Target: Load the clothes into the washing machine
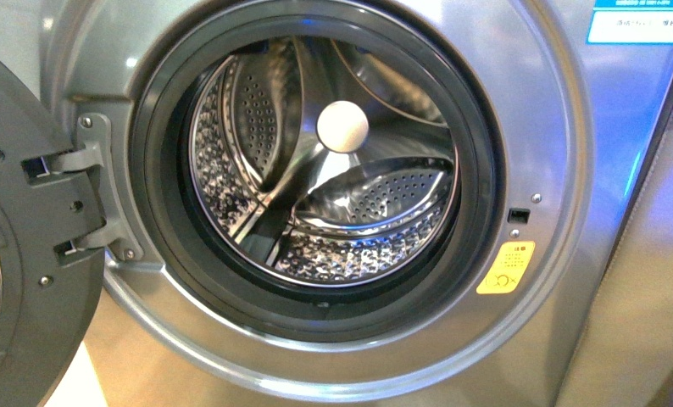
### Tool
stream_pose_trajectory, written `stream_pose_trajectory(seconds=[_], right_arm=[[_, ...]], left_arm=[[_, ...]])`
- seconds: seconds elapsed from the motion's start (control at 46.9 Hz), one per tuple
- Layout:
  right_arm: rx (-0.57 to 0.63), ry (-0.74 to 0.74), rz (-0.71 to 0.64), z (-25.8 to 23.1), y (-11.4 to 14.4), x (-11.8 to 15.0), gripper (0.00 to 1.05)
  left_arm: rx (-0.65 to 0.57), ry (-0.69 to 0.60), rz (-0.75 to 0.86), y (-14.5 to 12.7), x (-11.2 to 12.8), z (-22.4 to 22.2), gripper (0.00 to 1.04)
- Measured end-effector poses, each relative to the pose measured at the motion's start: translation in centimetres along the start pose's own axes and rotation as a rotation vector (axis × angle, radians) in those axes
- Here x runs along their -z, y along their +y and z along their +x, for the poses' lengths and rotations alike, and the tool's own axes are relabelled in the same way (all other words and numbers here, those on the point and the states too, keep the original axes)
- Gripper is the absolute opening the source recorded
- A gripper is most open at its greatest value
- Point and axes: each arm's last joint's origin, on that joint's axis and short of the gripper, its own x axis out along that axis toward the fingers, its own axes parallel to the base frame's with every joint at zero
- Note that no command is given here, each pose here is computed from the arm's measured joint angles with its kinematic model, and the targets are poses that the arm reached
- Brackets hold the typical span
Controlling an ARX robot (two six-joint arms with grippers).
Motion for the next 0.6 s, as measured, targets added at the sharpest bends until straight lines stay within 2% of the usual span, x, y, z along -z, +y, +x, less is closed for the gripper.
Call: stream_pose_trajectory(seconds=[0.128, 0.299, 0.597], right_arm=[[-0.05, -0.116, 0.025, -3.9, 0.7, -2.7, 0.09], [-0.182, -0.331, 0.009, -12.4, 3.4, -7.3, 0.09], [-0.334, -0.681, -0.096, -26.9, 7.5, -11.7, 0.09]], left_arm=[[0.0, 0.0, 0.0, 0.0, 0.0, 0.0, 0.98], [0.0, 0.0, 0.0, 0.0, 0.0, 0.0, 0.98], [0.0, 0.0, 0.0, 0.0, 0.0, 0.0, 0.98]])
